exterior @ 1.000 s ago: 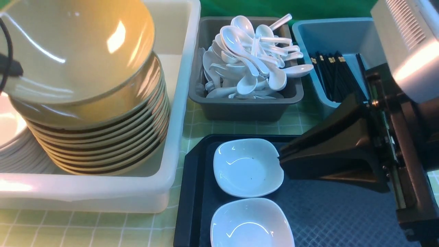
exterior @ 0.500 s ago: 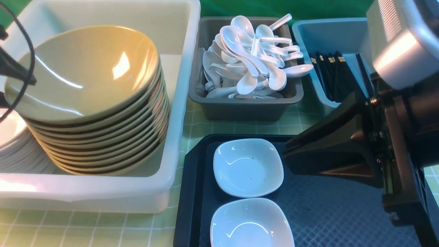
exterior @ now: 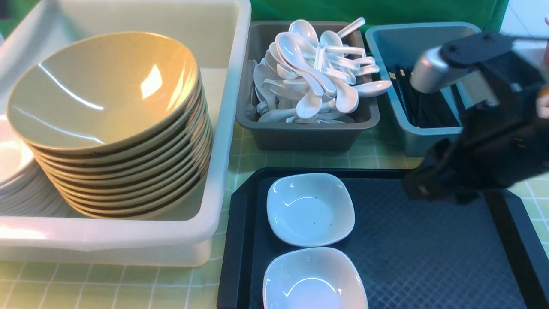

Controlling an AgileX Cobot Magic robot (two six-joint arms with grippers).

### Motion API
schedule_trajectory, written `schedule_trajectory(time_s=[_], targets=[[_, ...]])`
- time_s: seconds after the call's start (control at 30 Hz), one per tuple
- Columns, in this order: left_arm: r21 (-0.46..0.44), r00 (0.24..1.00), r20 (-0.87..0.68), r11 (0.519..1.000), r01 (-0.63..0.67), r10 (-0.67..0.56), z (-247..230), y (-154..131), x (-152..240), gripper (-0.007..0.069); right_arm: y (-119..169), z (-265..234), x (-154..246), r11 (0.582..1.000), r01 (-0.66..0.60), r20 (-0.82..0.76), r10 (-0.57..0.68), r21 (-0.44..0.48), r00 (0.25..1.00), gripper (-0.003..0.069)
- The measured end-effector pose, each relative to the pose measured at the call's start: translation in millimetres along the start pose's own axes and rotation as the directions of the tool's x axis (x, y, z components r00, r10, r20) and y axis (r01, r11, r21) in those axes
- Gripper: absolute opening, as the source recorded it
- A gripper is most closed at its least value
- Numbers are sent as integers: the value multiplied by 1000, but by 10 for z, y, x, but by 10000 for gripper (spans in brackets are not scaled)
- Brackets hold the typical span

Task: On green table put chopsticks spoon bowls plates into blue grey white boxes.
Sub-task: 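Reach for and grasp the small white dish on the black tray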

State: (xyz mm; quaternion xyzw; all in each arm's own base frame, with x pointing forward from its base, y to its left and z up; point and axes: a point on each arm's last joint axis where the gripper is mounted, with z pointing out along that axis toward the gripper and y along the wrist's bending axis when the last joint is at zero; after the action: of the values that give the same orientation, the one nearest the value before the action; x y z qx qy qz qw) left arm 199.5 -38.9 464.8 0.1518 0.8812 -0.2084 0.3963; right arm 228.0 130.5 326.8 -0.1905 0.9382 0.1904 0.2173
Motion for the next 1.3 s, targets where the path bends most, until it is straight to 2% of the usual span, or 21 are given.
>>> schedule_trajectory(time_s=[0.03,0.07,0.1,0.13,0.17,0.27,0.37,0.53,0.83,1.0,1.03,1.07,1.17,1.3], targets=[[2,1000,1,1000,-5,5,0,-37,11,583,0,0,-1,1000,6,2,-6,0,1000,256],[96,995,-37,991,-93,97,35,-243,142,559,-101,125,-62,999,-44,-9,44,-32,999,263],[152,987,-70,980,-131,143,74,-370,268,547,-188,254,-110,996,-79,-22,78,-50,997,271],[160,986,-75,978,-137,150,82,-387,289,543,-203,273,-121,995,-85,-19,84,-52,996,272],[213,974,-117,963,-165,193,136,-489,451,520,-302,408,-163,990,-128,-29,126,-59,992,280],[300,944,-217,937,-177,248,316,-604,787,485,-490,723,-196,977,-206,-80,202,-50,976,300],[344,920,-283,924,-168,272,463,-646,1049,453,-609,1099,-179,961,-270,-154,257,-66,954,327],[356,905,-330,923,-145,269,559,-634,1208,417,-720,1511,-166,935,-338,-177,318,-103,931,350],[346,919,-298,926,-149,259,562,-633,1185,410,-768,1791,-155,917,-356,-175,327,-179,929,345],[345,920,-296,927,-150,258,563,-633,1183,410,-796,1897,-121,926,-325,-184,292,-191,939,244],[344,920,-295,927,-150,258,563,-633,1182,410,-797,1905,-124,931,-306,-175,273,-198,946,151],[344,920,-295,927,-150,258,563,-633,1182,410,-799,1900,-135,929,-311,-166,280,-200,945,106],[345,920,-295,927,-149,258,563,-633,1182,410,-788,1814,-180,933,-289,-135,265,-213,955,62],[345,920,-296,927,-148,257,563,-633,1182,410,-896,1509,-220,954,-239,-68,230,-182,971,46]])
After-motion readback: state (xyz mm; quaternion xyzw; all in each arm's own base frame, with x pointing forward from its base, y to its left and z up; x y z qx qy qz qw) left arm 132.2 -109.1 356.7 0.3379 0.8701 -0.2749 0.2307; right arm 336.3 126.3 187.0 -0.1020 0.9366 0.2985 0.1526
